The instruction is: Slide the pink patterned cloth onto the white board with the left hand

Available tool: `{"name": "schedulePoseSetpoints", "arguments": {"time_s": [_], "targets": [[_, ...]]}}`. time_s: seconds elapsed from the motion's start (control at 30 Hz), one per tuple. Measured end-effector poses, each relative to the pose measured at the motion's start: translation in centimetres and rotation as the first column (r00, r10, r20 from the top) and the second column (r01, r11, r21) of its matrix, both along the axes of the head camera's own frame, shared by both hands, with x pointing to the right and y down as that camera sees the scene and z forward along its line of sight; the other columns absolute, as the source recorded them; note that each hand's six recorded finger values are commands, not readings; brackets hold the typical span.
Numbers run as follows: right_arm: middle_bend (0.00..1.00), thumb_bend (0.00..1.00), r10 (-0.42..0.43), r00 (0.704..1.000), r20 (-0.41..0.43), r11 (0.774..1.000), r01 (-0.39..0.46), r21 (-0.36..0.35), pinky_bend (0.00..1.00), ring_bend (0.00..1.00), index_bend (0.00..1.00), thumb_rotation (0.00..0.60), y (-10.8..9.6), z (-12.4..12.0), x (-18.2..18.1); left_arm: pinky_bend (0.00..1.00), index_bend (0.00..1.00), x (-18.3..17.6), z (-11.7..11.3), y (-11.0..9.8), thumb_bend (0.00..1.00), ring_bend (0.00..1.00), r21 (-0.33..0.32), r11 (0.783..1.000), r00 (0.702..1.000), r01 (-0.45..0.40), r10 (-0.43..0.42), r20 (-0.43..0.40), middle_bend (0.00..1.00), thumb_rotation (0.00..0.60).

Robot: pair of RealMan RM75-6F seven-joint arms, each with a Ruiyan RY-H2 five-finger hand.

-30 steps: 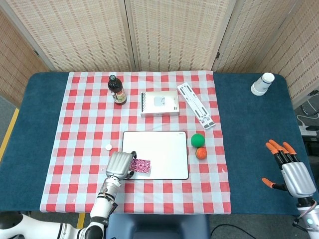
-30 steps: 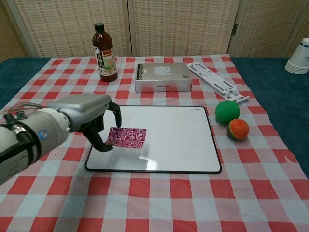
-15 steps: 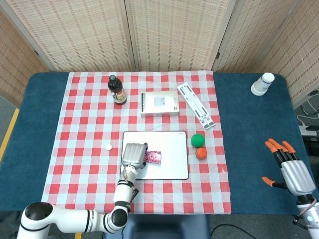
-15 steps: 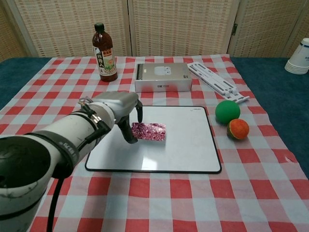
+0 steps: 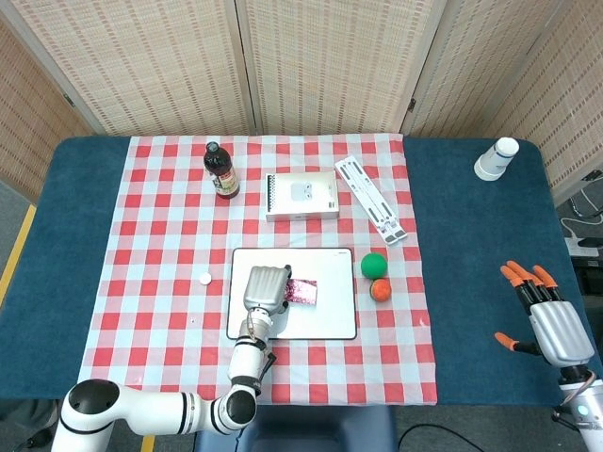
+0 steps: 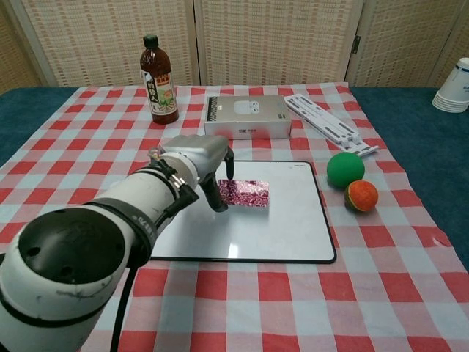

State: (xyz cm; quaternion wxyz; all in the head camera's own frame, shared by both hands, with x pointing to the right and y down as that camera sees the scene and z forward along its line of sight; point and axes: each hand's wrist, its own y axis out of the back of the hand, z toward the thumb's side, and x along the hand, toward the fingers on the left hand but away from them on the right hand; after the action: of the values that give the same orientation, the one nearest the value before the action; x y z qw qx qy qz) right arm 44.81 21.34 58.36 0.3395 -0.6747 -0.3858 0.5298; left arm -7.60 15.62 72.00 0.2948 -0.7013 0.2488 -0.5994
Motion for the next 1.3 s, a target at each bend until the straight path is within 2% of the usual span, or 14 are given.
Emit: {"name": "schedulePoseSetpoints", "arguments": {"time_s": [0.37, 0.63, 0.83, 1.07, 1.3], "targets": [[0.00, 0.00, -0.004, 1.000, -0.001, 1.000, 0.004, -0.003, 0.00, 0.00, 0.00, 0.600, 0.2, 0.1, 0.0, 0.97, 0.34, -2.6, -0.7, -1.1, 0.21, 0.99, 0.038, 0.999, 0.998, -0.001, -0.001, 0.056, 0.99, 0.600], [0.00, 0.00, -0.017, 1.000, -0.006, 1.000, 0.017, -0.008, 0.00, 0.00, 0.00, 0.600, 0.4, 0.2, -0.4, 0.97, 0.39, -8.9, -1.1, -4.0, 0.22, 0.99, 0.083, 0.996, 0.986, 0.037, -0.050, 0.156, 0.99, 0.600], [0.00, 0.00, -0.029, 1.000, -0.009, 1.000, 0.029, -0.010, 0.00, 0.00, 0.00, 0.600, 0.6, 0.3, -0.8, 0.97, 0.42, -12.9, 0.5, -4.0, 0.22, 0.99, 0.054, 0.998, 0.976, 0.032, -0.043, 0.212, 0.99, 0.600], [0.00, 0.00, -0.031, 0.999, -0.015, 0.999, 0.031, -0.014, 0.00, 0.00, 0.00, 0.600, 0.7, 0.5, -0.9, 0.97, 0.42, -14.8, 1.9, -3.4, 0.25, 0.99, 0.001, 0.999, 0.975, 0.051, -0.050, 0.218, 0.99, 0.600], [0.00, 0.00, -0.030, 0.999, -0.021, 0.999, 0.030, -0.019, 0.00, 0.00, 0.00, 0.600, 0.6, 0.7, -0.9, 0.97, 0.42, -15.4, 2.2, -3.4, 0.25, 0.99, -0.027, 0.999, 0.968, 0.046, -0.038, 0.250, 0.99, 0.600]]}}
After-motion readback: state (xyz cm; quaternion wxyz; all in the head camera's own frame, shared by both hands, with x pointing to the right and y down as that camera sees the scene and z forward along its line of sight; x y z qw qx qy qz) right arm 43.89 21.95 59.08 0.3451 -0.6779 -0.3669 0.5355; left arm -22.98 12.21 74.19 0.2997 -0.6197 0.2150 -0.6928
